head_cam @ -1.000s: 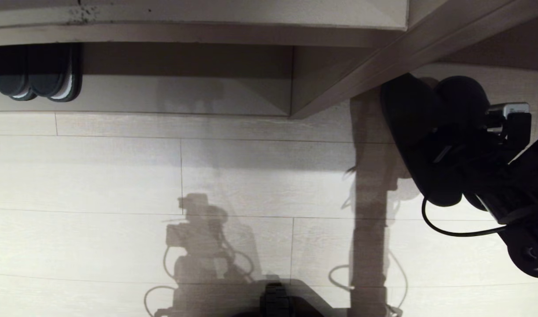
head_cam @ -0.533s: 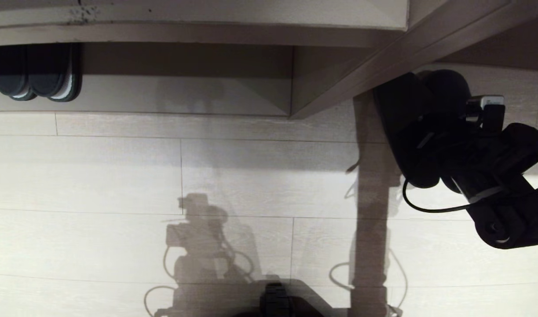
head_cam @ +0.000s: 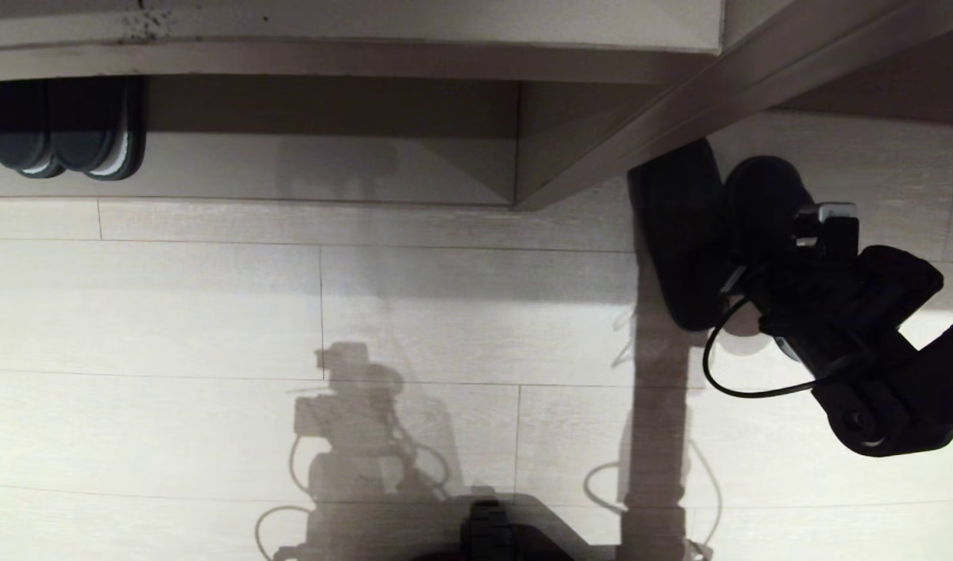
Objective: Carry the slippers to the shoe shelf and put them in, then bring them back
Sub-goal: Place the slippers on the floor
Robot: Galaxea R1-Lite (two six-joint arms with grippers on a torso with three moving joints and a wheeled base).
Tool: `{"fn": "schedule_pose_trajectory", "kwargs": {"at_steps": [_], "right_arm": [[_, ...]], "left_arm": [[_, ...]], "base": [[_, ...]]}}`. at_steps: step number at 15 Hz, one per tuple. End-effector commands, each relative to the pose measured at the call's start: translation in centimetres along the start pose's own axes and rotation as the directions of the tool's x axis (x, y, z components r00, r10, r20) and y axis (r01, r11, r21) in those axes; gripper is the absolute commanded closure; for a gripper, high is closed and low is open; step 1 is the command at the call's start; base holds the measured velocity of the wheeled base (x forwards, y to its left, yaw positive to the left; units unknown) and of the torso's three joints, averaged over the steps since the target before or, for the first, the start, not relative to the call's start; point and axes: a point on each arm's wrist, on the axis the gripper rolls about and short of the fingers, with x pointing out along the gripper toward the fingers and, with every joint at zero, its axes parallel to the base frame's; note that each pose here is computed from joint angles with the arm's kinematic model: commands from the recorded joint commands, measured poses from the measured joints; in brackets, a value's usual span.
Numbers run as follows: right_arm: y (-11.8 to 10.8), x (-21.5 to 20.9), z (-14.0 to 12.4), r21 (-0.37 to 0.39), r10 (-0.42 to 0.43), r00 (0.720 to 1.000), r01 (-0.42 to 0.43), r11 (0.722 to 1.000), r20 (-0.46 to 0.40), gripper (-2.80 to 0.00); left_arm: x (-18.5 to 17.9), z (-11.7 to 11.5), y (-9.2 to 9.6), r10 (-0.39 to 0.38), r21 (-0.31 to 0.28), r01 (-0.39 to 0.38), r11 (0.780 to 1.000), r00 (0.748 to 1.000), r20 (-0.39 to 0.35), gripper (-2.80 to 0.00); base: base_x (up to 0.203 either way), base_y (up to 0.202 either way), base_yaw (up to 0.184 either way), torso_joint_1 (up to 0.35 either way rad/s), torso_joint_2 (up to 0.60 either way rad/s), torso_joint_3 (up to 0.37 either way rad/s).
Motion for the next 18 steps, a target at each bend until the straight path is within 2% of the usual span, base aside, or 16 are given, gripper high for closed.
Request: {"fn": "schedule_pose_trajectory", "kwargs": {"at_steps": [1,5,10,15,18], "right_arm": [[0.1,-0.7,-0.7,-0.002,0.006,0.999,-0.006,1.000,-0.036,-2.80],[0.1,-2.2,-2.3,-0.047,0.004,0.993,-0.010,0.999,-0.120,-2.80],[0.2,-5.1,-1.2,-0.084,0.004,0.987,-0.018,0.996,-0.159,-2.80],[0.5,-9.4,2.0,-0.097,0.044,0.991,-0.057,0.994,-0.129,-2.80],[1.0,-12.7,5.0,-0.098,0.067,0.997,-0.071,0.993,-0.050,-2.80]], "left_arm": [[0.0,0.0,0.0,0.001,0.001,-0.001,1.000,1.000,0.002,0.00],[0.0,0.0,0.0,0.001,0.001,-0.001,1.000,1.000,0.002,0.00],[0.0,0.0,0.0,0.001,0.001,-0.001,1.000,1.000,0.000,0.00],[0.0,0.0,0.0,0.002,0.001,-0.002,1.000,1.000,0.001,0.00],[0.0,0.0,0.0,0.000,0.001,0.000,1.000,1.000,0.001,0.00]], "base": [[0.000,0.000,0.000,0.000,0.00,0.000],[0.000,0.000,0.000,0.000,0.00,0.000],[0.000,0.000,0.000,0.000,0.00,0.000],[0.000,0.000,0.000,0.000,0.00,0.000],[0.000,0.000,0.000,0.000,0.00,0.000]]}}
